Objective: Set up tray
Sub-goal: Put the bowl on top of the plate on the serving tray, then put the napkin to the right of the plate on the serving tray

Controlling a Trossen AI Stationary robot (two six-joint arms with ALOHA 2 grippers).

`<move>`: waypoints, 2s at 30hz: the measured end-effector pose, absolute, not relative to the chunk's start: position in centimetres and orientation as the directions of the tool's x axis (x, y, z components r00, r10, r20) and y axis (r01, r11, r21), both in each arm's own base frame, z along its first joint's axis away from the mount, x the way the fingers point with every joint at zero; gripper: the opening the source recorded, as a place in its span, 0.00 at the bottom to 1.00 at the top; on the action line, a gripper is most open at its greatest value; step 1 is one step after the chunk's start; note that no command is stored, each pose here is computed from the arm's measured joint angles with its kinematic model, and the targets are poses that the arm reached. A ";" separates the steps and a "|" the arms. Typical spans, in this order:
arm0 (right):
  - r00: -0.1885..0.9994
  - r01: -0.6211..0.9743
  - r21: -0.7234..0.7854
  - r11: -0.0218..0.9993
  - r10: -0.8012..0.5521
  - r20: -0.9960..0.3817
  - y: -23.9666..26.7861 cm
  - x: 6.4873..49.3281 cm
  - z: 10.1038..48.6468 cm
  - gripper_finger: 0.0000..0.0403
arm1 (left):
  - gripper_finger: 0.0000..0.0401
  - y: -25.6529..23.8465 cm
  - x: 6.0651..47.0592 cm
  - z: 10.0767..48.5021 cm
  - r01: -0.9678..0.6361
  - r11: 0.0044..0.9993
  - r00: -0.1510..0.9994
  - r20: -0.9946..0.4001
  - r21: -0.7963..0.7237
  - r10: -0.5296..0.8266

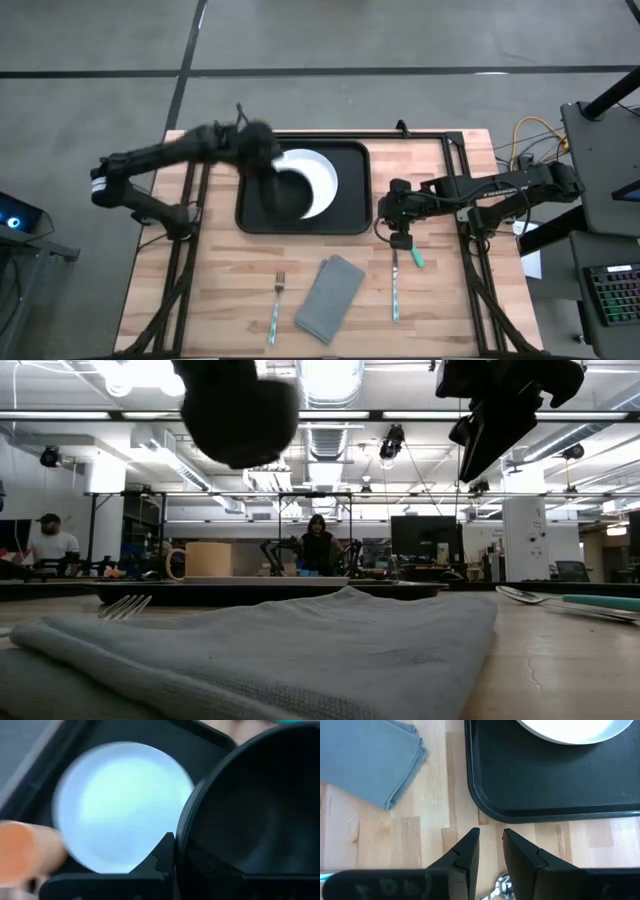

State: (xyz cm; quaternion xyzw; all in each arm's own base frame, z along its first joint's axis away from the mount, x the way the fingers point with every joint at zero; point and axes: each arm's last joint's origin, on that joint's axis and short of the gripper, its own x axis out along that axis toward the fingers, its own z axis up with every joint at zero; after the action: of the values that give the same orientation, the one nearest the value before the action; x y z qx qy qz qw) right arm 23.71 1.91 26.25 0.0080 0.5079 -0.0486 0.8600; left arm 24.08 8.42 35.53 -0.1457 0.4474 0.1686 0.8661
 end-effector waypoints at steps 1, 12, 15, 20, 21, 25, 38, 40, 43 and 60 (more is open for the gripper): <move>0.481 0.091 -0.036 0.995 -0.076 -0.873 1.9 23.7 26.3 0.19 | 0.00 9.7 24.2 35.5 -0.440 0.893 0.535 -0.826 -0.093 0.178; 0.480 0.089 -0.037 0.995 -0.076 -0.874 1.9 23.7 26.2 0.21 | 0.00 18.8 29.4 29.2 -0.485 0.872 0.350 -0.928 -0.061 0.129; 0.479 0.086 -0.039 0.996 -0.076 -0.874 1.9 23.7 26.2 0.21 | 0.00 20.1 30.5 27.0 -0.482 0.873 0.308 -0.947 -0.071 0.093; 0.477 0.067 -0.049 0.997 -0.075 -0.876 1.9 23.7 26.2 0.20 | 0.00 21.3 31.0 24.3 -0.480 0.873 0.254 -0.966 -0.080 0.051; 0.476 0.064 -0.051 0.997 -0.076 -0.876 1.9 23.7 26.2 0.19 | 0.00 21.4 31.0 24.0 -0.478 0.875 0.252 -0.966 -0.078 0.051; 0.476 0.053 -0.053 0.997 -0.072 -0.876 2.0 23.7 26.2 0.20 | 0.00 22.7 30.4 23.5 -0.506 0.860 0.275 -0.958 -0.074 0.079; 0.478 0.015 0.000 1.000 -0.007 -0.879 2.6 23.7 26.2 0.25 | 0.01 23.9 29.2 21.3 -0.540 0.839 0.275 -0.955 -0.058 0.111; 0.478 0.026 0.010 1.000 -0.004 -0.878 2.6 23.7 26.2 0.26 | 0.03 23.9 29.2 21.4 -0.547 0.837 0.261 -0.955 -0.028 0.138; 0.479 0.041 0.018 0.999 -0.004 -0.878 2.6 23.7 26.2 0.28 | 0.06 24.0 29.1 21.8 -0.552 0.834 0.259 -0.953 -0.011 0.159; 0.540 -0.008 0.028 1.000 0.028 -0.841 4.1 24.1 26.6 0.29 | 0.28 19.0 27.8 28.7 -0.500 0.865 0.358 -0.920 -0.046 0.159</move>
State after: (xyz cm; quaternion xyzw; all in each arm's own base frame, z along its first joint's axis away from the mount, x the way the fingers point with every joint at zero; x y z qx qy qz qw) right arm 24.09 4.12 26.59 0.0105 0.4796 0.0103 0.8774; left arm 27.79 18.99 28.69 -0.1616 0.5285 0.2038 0.8081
